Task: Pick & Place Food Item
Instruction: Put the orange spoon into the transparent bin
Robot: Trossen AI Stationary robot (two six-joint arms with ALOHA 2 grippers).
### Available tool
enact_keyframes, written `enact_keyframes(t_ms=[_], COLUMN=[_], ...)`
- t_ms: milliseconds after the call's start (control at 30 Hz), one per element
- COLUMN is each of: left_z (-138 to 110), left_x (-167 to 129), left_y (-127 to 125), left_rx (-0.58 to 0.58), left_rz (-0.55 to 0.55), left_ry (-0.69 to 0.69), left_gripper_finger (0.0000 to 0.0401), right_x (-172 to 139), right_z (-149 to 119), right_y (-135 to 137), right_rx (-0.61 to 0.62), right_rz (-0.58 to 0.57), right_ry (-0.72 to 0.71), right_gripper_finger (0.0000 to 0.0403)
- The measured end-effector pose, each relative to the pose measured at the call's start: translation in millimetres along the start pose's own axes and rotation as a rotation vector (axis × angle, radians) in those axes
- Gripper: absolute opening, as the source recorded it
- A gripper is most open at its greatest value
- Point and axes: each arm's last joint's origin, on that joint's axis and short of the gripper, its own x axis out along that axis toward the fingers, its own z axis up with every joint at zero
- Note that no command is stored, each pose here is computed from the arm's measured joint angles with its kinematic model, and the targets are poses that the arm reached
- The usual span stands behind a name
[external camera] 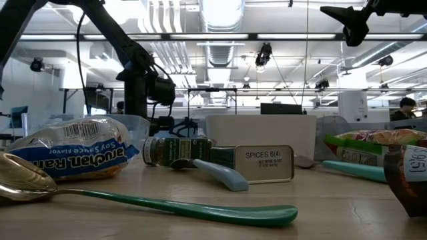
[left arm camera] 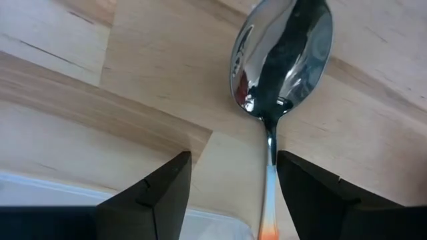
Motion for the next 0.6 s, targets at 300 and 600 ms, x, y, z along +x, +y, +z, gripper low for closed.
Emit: enact_keyframes(t_ms=[300, 600], left_z=[2.2, 2.4], left_x=[0.3, 0.8], left_y=[0.6, 0.4], left_rx=[-0.007, -0.007], left_rz=[-0.002, -0.004], left_ry=[0.003, 0.003], left_gripper_finger=[0.0207, 0.0102], right_x=[0.0, 0.0], right_z=[-0.4, -0.4], right_y=[0.6, 0.6], right_rx=[0.034, 0.038], right_rz=[0.019, 0.019], right_ry=[0.012, 0.012], right_gripper_finger=[0.0301, 0.0301])
